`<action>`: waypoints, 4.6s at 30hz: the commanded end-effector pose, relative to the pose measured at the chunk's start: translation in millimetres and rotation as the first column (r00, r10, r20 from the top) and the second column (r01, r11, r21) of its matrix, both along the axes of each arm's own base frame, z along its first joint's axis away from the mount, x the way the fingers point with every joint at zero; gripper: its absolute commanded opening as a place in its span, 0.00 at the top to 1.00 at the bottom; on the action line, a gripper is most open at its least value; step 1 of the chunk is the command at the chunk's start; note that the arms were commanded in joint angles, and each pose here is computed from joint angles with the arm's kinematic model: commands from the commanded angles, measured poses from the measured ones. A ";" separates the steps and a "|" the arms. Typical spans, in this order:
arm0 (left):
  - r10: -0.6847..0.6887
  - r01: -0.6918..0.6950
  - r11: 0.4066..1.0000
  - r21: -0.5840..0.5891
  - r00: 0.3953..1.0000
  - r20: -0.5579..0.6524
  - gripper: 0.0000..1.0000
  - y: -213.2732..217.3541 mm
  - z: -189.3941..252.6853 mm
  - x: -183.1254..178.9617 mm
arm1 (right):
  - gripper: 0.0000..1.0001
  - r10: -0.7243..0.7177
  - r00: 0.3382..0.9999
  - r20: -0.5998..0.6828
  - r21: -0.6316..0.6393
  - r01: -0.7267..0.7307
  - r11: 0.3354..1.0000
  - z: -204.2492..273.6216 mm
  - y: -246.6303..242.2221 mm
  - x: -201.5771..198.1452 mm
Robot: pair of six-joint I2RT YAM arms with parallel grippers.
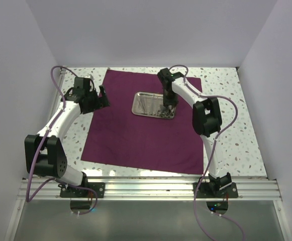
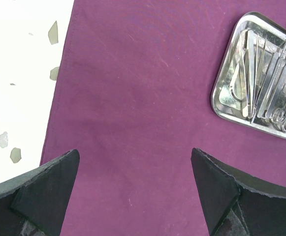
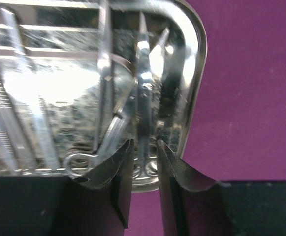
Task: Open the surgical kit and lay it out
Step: Pick up the medical item from the container, then place the medical item in the surgical kit, then pick up the medical item from the container.
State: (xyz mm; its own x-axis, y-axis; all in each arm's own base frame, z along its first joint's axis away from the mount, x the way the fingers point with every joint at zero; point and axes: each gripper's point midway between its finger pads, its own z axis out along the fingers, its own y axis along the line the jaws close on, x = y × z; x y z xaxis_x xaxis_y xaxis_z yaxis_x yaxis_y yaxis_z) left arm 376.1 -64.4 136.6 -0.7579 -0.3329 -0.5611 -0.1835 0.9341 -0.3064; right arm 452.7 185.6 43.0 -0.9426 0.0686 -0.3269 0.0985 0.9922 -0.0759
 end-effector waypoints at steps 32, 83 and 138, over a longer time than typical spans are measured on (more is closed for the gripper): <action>-0.051 0.046 0.998 0.045 0.992 0.112 0.00 -10.6 35.8 25.8 | 1.00 0.004 0.993 0.121 0.059 -0.011 0.998 63.1 -4.0 -9.4; -0.221 0.225 0.973 0.046 0.972 -0.076 0.64 -209.0 -87.4 59.5 | 0.04 -0.062 0.991 -0.118 0.113 0.076 0.991 36.2 -65.5 -278.2; -0.236 0.245 0.961 0.125 0.968 -0.086 1.00 -201.6 -34.1 88.3 | 0.07 -0.009 0.991 -0.131 0.084 0.020 0.996 33.4 -57.9 -258.6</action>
State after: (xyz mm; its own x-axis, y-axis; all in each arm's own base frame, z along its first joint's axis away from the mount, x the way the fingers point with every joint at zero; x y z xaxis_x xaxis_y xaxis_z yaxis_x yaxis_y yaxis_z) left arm 454.8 -262.5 48.6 -0.8812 -0.0672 -0.4679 -0.0053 0.9912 -0.1325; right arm 177.4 119.2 65.6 -0.9818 0.1212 -0.1463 0.1273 0.9913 -0.0332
